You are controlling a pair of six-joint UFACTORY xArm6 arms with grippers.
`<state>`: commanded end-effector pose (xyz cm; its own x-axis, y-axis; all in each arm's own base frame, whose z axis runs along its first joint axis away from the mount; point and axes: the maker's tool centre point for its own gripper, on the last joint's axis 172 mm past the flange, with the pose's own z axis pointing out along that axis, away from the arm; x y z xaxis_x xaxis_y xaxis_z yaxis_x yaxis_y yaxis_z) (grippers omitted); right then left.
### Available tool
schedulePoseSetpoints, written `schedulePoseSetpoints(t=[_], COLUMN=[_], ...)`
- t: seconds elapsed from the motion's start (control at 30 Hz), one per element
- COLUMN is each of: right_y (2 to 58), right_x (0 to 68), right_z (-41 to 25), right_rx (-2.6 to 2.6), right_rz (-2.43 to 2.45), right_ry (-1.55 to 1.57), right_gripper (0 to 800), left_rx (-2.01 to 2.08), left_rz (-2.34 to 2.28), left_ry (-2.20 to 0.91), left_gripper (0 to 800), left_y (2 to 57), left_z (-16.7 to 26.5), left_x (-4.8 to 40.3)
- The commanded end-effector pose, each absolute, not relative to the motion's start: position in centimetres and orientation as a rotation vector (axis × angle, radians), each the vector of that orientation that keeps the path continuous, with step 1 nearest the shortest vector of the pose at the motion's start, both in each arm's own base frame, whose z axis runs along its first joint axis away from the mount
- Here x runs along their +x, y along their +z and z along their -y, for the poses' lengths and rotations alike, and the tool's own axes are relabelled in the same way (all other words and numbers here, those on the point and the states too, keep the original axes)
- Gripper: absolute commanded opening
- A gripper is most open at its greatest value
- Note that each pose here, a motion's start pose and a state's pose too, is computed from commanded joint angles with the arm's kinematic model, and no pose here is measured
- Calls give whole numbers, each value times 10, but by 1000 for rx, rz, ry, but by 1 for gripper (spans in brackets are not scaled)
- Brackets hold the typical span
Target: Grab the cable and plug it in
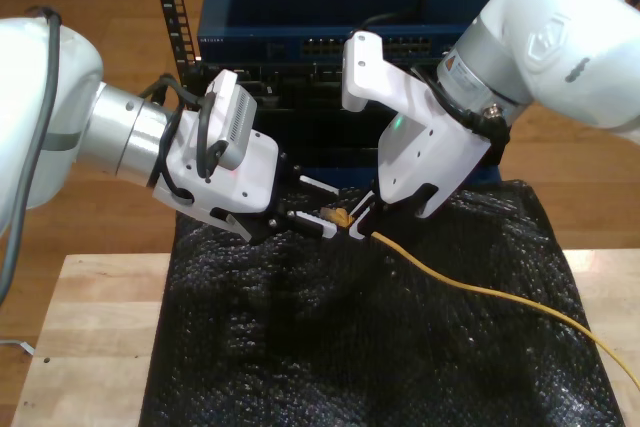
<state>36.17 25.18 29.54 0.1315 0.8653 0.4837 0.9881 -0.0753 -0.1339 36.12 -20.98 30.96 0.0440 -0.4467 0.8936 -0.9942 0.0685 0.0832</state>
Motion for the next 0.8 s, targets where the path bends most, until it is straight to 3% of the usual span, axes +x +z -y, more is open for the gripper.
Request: schedulePoseSetpoints(t=[0.67,0.8], right_y=[295,295], right_x=[362,362], right_z=[-252,-252], right_rx=[-1992,-1992], right_rz=[1782,1782], right_ry=[-389,-389], right_gripper=[9,9], left_rx=[1491,1491], left_rz=[1513,1513], left_ry=[839,839], left_gripper=[244,192], left_y=[310,310], left_z=[212,212], left_x=[359,359])
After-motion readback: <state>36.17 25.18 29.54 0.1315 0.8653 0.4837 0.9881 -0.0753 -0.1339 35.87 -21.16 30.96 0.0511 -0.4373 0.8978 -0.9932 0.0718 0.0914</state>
